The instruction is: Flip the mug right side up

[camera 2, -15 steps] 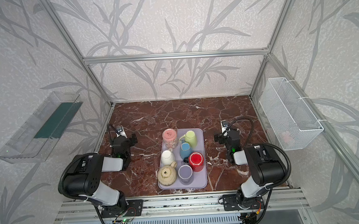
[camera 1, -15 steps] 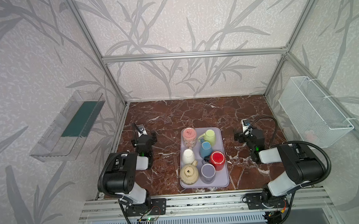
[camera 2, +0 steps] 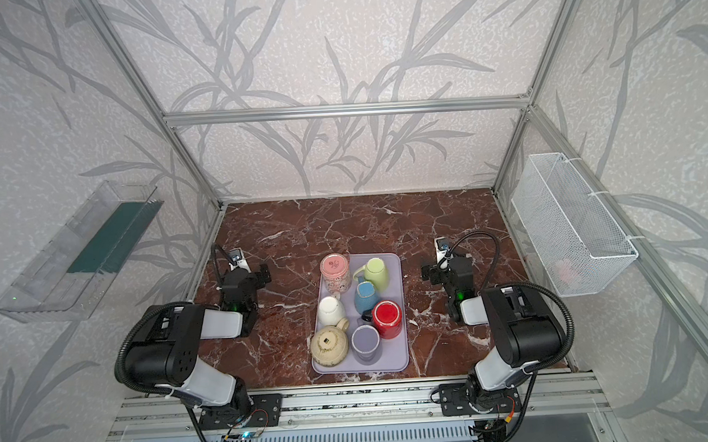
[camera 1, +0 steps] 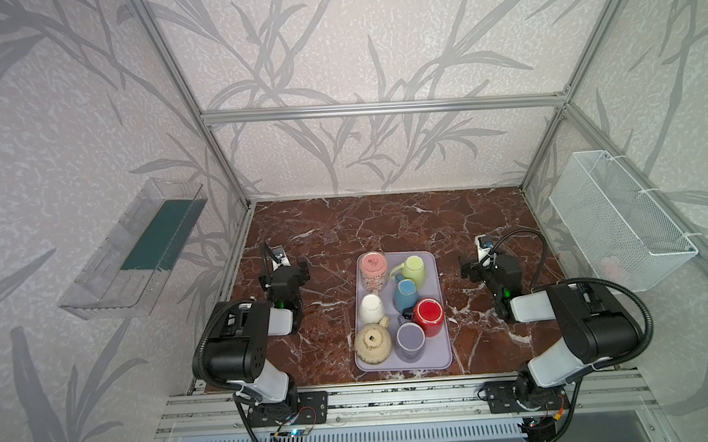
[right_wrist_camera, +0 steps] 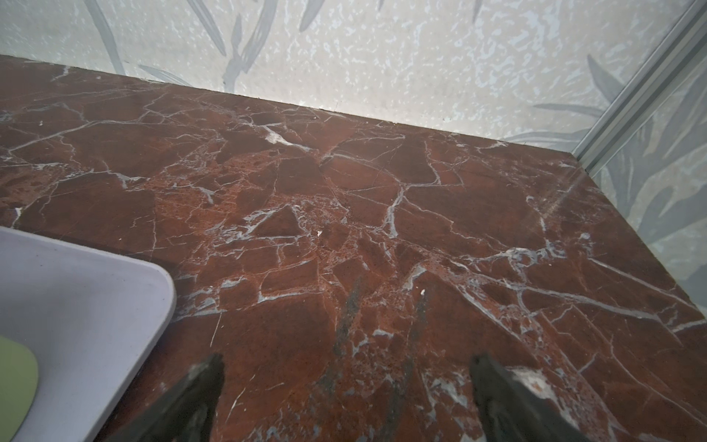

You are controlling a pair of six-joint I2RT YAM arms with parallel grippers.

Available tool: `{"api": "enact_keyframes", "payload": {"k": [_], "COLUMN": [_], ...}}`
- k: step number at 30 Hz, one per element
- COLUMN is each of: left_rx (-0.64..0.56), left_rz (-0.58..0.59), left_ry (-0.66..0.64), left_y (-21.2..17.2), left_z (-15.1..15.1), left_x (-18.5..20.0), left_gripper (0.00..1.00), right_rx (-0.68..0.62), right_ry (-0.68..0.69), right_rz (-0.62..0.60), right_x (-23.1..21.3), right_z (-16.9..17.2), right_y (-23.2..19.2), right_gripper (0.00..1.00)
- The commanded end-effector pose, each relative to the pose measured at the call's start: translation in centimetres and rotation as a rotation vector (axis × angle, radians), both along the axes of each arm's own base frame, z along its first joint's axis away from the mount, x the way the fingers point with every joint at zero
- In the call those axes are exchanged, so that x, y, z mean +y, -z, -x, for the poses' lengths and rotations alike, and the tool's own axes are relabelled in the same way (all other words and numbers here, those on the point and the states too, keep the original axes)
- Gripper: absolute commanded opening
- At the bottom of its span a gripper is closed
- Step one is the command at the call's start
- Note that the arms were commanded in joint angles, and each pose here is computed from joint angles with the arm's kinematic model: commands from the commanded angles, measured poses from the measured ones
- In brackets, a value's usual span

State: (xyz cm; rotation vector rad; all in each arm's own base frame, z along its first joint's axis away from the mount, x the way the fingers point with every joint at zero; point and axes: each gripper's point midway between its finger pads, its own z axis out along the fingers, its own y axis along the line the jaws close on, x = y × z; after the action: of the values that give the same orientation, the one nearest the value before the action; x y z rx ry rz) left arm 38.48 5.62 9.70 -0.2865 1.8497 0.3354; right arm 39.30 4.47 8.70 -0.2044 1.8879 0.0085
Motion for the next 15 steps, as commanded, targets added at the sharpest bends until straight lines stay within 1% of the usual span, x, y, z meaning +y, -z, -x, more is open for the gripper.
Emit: {"api": "enact_keyframes", "payload": {"k": [1,15], "left_rx": [-0.016,-0.015], "left_rz": [0.001,0.001], "left_ry": [-0.009,-0.01], "left_y": [-0.32,-0.3], "left_z": [-0.16,-0.14], "left_x": [0.16,0.17], "left_gripper": [0.99,0.99], "right_rx": [-0.018,-0.019], "right_ry": [0.002,0.003], "right_rz": [-0.008,-0.005], "right_x": [0.0,-0.04], "right_z": [-0.37,-0.38], "right_y": [-0.64,-0.63], "right_gripper": [0.99,0.99]}}
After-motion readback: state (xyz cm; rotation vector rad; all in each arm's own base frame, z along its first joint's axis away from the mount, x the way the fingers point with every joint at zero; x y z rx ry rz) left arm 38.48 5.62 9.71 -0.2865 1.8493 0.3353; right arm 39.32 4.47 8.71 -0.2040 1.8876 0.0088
